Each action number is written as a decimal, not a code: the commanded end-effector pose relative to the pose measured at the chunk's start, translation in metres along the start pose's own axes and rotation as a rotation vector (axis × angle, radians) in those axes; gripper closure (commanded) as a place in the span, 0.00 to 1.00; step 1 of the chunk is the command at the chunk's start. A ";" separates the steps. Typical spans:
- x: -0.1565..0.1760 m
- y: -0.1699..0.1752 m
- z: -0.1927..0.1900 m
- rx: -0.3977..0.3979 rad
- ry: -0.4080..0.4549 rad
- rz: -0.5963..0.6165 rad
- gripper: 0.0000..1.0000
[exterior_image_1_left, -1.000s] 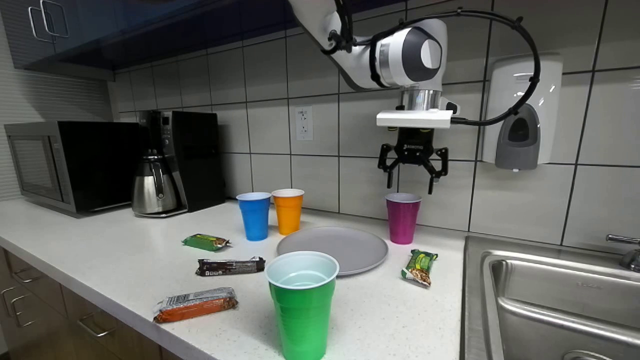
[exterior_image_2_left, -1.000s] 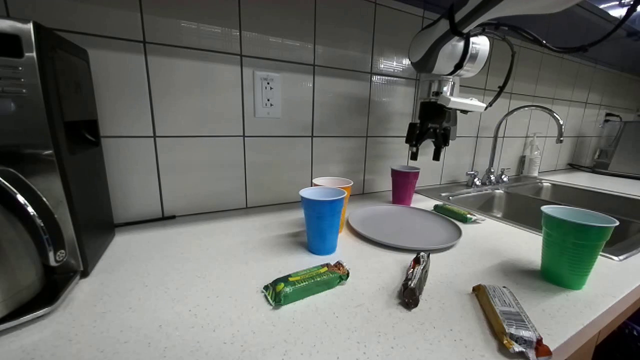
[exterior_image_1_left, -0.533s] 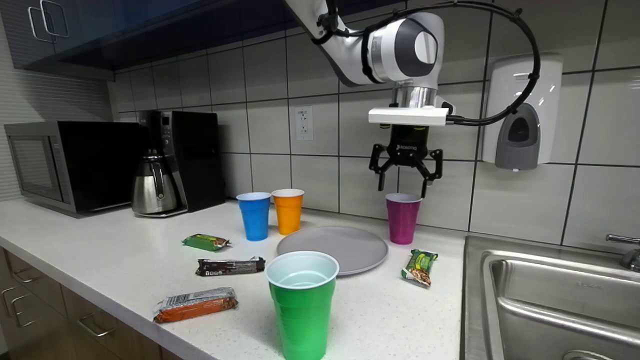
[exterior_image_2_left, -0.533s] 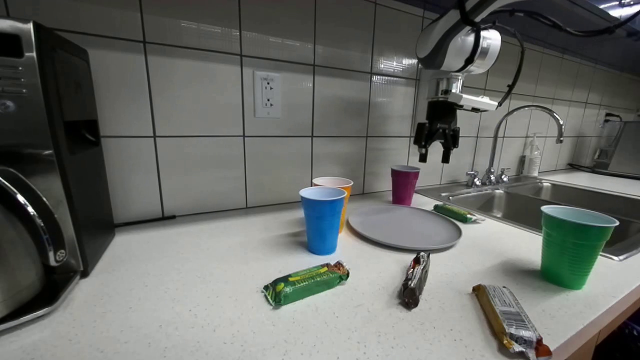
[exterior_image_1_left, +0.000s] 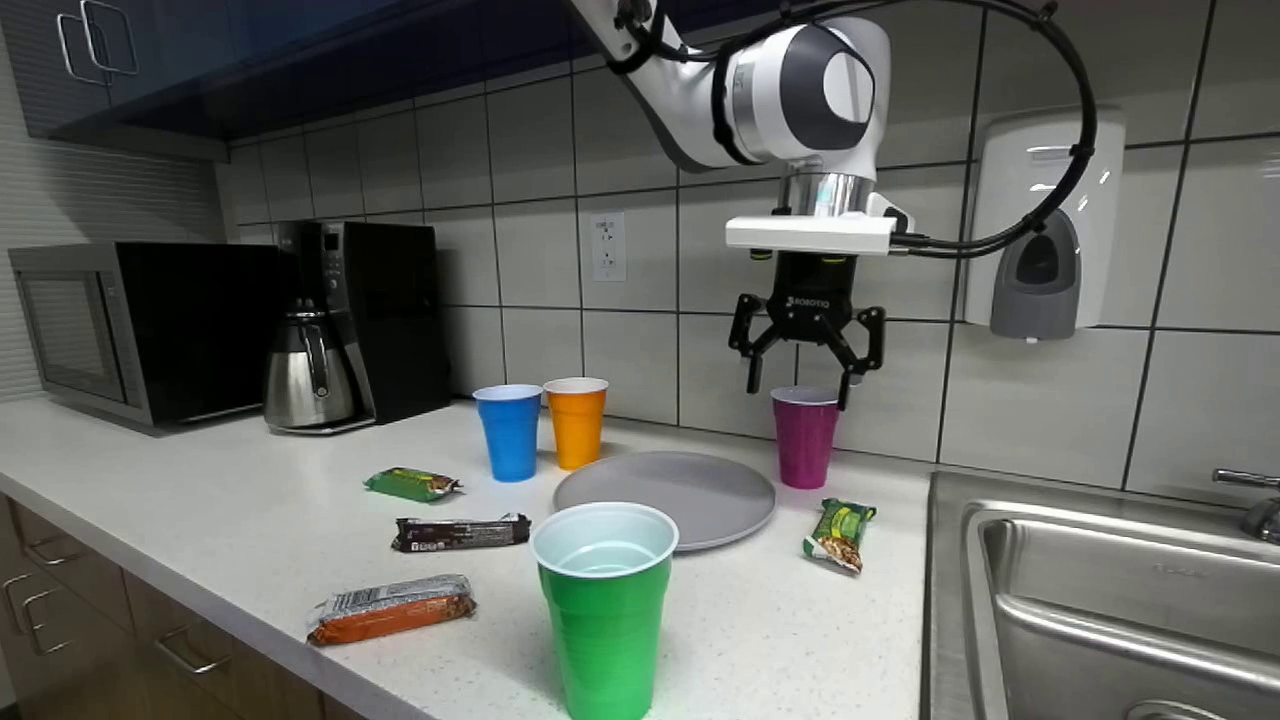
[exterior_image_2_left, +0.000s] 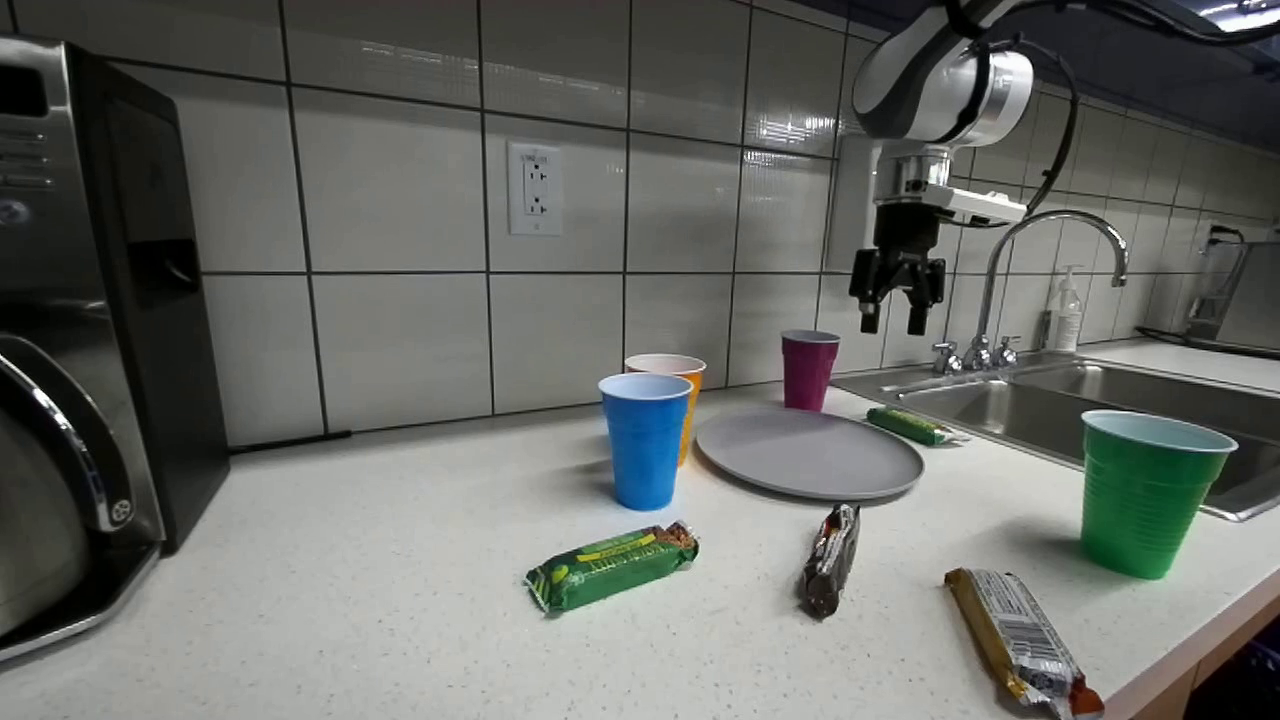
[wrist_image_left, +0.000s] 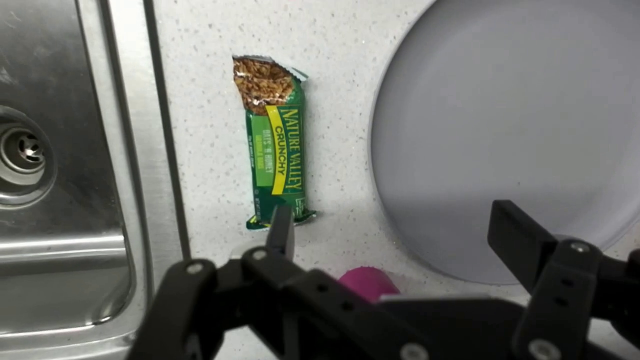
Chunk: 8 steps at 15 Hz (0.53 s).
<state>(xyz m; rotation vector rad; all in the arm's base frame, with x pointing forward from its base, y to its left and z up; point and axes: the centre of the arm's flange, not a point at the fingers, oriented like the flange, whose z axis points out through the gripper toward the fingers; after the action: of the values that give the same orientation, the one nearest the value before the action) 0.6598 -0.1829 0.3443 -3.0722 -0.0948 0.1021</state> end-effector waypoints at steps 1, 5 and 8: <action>-0.029 0.007 -0.001 -0.006 0.006 0.004 0.00; -0.039 0.018 0.006 -0.007 -0.011 0.023 0.00; -0.044 0.022 0.015 -0.008 -0.028 0.028 0.00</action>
<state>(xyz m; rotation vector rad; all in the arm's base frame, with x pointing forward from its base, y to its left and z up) 0.6357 -0.2042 0.3289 -3.0720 -0.0301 0.1509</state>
